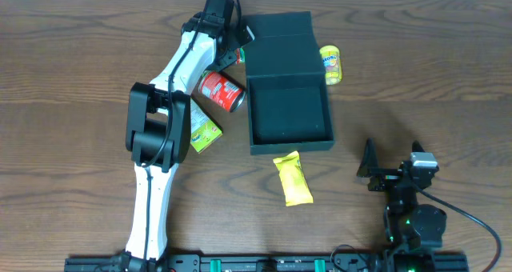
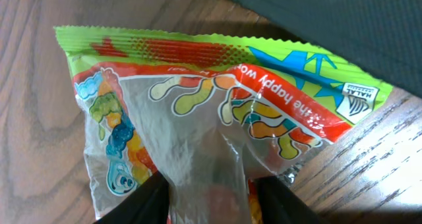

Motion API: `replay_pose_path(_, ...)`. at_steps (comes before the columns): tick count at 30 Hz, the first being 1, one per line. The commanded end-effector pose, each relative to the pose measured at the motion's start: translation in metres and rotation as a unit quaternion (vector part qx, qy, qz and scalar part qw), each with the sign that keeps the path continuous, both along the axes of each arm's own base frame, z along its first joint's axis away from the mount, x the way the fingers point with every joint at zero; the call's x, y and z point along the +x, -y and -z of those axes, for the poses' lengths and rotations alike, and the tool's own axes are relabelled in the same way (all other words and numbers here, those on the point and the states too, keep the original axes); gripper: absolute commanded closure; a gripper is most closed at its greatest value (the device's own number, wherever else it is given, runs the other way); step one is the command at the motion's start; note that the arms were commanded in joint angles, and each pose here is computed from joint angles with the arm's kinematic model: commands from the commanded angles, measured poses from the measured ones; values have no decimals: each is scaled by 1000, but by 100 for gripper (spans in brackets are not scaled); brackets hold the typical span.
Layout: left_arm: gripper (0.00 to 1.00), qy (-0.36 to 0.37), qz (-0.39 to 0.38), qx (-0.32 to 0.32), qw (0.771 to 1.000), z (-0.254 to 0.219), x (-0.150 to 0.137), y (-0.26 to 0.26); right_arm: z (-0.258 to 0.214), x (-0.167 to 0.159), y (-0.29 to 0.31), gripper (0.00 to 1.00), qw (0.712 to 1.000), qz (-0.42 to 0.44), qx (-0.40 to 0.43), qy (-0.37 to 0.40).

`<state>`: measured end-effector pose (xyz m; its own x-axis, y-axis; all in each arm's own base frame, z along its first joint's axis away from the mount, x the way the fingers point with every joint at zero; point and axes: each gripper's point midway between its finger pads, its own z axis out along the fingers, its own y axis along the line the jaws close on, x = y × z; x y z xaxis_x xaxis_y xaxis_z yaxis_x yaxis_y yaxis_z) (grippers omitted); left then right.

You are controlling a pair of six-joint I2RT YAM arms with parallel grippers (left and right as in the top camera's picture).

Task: Pack container
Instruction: 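Reach the left gripper to the gummy candy bag and grasp it, then carry the candy bag with the left gripper into the black box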

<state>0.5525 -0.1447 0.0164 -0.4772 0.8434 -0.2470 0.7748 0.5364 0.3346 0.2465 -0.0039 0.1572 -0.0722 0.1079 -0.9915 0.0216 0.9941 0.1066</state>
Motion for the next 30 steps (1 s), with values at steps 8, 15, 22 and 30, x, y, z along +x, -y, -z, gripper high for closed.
replay_pose_path(8, 94, 31, -83, 55, 995, 1, 11, -22, 1, 0, -3, 1, 1000, -5, 6, -1)
replay_pose_path(15, 94, 60, -99, 94, 989, -7, 13, -19, 1, 0, -3, 1, 1000, -5, 6, -1)
replay_pose_path(22, 94, 108, -174, 85, 975, -29, 8, 3, 1, 0, -3, 1, 1000, -5, 6, -1)
replay_pose_path(30, 94, 150, -203, 36, 967, -72, -1, 40, 1, 0, -3, 1, 1000, -5, 6, -1)
